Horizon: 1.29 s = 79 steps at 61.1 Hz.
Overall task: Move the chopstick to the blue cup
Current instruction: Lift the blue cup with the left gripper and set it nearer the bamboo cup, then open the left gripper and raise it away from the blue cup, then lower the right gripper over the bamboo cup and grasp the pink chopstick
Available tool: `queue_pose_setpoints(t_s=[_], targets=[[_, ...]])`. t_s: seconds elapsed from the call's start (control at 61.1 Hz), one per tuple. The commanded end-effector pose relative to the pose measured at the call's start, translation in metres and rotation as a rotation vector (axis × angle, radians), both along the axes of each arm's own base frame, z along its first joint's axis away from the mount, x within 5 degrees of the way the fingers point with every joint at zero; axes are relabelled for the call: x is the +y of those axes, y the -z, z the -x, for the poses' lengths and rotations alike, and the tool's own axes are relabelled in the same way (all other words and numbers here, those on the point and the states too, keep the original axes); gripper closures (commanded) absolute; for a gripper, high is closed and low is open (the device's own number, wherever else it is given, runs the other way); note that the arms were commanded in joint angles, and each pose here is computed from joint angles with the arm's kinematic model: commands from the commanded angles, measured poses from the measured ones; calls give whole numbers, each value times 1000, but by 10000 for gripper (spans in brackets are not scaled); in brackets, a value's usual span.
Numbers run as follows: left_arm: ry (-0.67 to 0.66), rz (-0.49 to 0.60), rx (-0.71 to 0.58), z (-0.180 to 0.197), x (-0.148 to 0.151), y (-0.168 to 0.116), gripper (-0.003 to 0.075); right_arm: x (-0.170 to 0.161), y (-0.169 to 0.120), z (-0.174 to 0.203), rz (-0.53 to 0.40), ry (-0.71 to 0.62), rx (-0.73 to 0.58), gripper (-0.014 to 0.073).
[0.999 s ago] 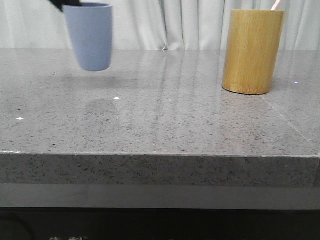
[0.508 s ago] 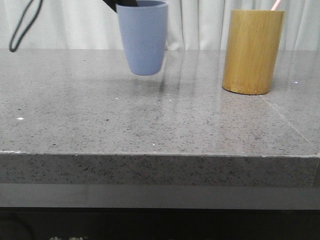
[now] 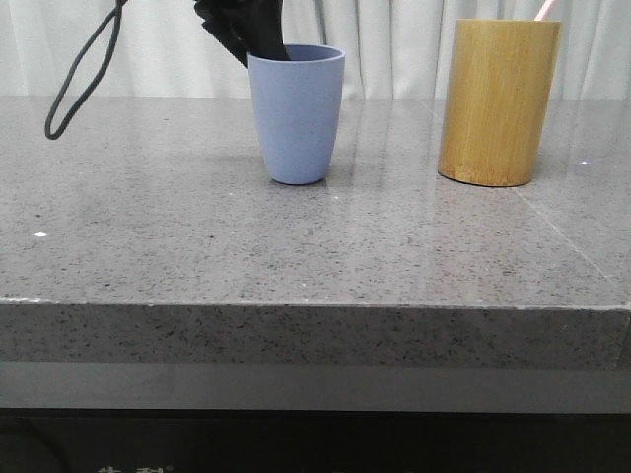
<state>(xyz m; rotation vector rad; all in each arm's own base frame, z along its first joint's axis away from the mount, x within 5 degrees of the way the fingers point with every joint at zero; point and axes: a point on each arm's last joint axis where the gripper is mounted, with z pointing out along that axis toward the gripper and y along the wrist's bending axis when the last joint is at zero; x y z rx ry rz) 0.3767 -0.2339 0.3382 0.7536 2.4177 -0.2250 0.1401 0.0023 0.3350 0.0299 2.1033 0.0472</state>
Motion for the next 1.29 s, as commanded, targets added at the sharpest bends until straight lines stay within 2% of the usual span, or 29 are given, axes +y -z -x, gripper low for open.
queue_pose_setpoints(t_s=[0.0,0.18,0.262,0.508,0.901,1.081,1.278], targets=[[4,79,-114,9,2,-38,630,0,-17,-3,5,-1,-107,76],[7,103,-108,10,0,-39,405,0,-17,-3,5,-1,-107,76],[8,121,-103,10,-1,-39,361,0,-17,-3,5,-1,-106,76],[9,130,-110,15,1,-46,364,0,-17,-3,5,-1,-107,76],[5,221,-271,67,37,-120,364,0,-18,-3,4,-1,-114,76],[-4,240,-315,98,59,-112,364,1,-18,-4,-26,-2,-117,76],[-11,258,-315,136,82,-85,364,4,-20,-4,-84,-4,-143,76]])
